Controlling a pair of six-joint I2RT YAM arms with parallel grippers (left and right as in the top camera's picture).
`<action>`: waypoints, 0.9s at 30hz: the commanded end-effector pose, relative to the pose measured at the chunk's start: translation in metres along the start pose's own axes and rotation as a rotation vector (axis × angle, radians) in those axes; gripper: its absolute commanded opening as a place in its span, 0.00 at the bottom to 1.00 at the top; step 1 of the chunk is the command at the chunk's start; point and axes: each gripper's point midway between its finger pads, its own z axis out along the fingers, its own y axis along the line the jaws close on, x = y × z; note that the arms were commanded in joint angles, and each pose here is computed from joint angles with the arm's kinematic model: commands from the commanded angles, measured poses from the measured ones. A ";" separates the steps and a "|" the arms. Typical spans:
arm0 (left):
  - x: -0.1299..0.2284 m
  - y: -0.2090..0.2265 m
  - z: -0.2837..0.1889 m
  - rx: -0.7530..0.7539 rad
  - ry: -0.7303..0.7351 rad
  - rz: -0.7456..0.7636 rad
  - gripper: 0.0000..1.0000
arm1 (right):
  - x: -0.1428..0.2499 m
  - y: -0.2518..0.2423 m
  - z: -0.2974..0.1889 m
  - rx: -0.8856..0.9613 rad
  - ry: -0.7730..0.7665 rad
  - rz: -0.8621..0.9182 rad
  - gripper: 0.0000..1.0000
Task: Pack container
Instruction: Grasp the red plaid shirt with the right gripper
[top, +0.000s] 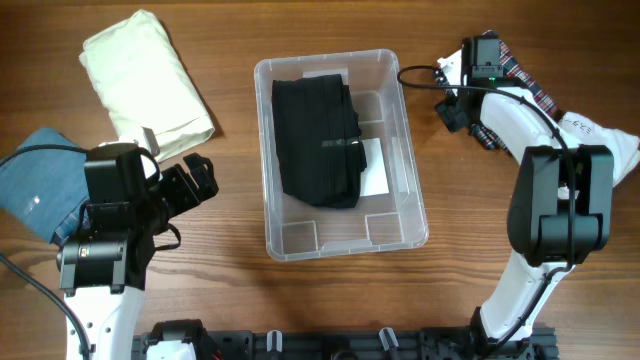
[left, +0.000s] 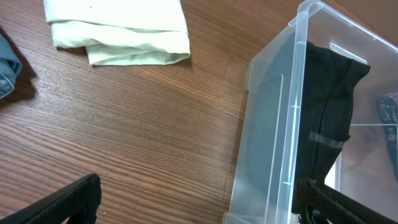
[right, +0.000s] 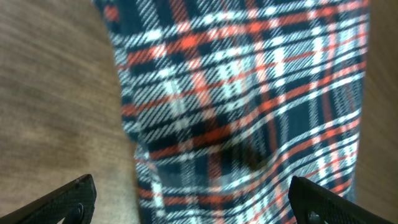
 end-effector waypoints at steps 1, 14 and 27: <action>-0.006 -0.008 -0.006 0.027 -0.021 -0.001 1.00 | 0.002 0.001 0.009 -0.015 -0.008 0.002 1.00; -0.010 -0.010 -0.006 0.035 -0.038 0.001 1.00 | 0.025 0.004 0.055 0.061 0.093 -0.009 0.43; -0.010 -0.010 -0.006 0.035 -0.038 0.001 1.00 | -0.061 -0.046 -0.095 0.178 -0.262 0.119 0.04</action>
